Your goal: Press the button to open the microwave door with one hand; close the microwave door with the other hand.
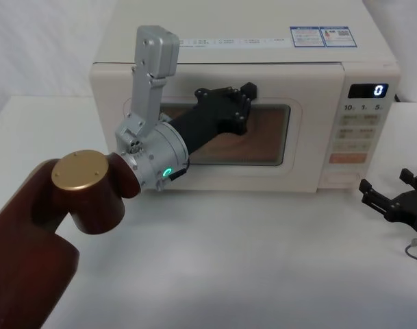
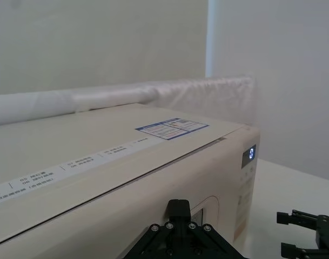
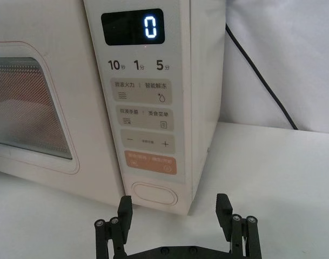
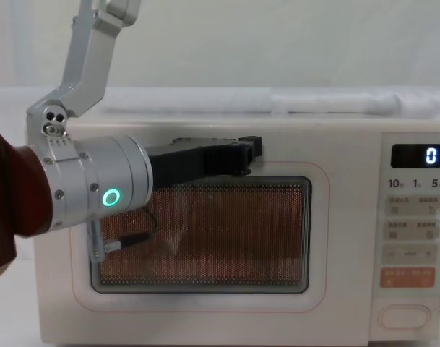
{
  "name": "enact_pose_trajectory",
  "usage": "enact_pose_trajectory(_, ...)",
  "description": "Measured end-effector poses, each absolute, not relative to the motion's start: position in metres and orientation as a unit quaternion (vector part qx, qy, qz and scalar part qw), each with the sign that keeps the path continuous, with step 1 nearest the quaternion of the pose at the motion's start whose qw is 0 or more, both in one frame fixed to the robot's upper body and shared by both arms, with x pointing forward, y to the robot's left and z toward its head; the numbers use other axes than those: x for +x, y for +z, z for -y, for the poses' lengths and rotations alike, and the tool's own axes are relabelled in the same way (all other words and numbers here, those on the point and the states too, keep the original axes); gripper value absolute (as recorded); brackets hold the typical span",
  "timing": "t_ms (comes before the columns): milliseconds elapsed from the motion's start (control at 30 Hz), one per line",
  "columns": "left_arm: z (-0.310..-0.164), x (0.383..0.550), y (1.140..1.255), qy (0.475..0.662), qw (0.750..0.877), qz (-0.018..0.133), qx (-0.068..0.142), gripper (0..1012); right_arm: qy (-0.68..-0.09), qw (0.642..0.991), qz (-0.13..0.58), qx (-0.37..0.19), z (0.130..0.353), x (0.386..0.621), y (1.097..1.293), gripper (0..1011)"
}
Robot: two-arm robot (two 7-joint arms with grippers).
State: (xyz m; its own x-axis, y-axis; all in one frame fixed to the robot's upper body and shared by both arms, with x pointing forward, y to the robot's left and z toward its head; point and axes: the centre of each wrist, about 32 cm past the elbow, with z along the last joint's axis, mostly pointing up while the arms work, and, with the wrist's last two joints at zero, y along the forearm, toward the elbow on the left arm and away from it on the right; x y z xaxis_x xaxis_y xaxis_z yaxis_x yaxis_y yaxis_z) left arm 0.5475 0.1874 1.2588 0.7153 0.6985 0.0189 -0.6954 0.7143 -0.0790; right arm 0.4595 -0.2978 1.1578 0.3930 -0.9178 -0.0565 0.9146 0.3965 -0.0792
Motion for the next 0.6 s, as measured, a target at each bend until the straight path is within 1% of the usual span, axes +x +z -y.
enact_pose_trajectory(233,-0.1845,0.547,1.2587,0.392,0.919,0.022,-0.037,0,-0.549,0.834,-0.045,-0.018,0.2978,0.4595,1.1578,1002)
enact_pose_trajectory(500,-0.1826,0.547,1.2584,0.395,0.918,0.019,-0.042,0,-0.549,0.834,-0.045,-0.018,0.2978,0.4595,1.1578,1002)
enact_pose_trajectory(600,-0.1836,0.5464,1.2586,0.389,0.92,0.018,-0.044,0,-0.549,0.834,-0.045,-0.018,0.2978,0.4595,1.1578,1002)
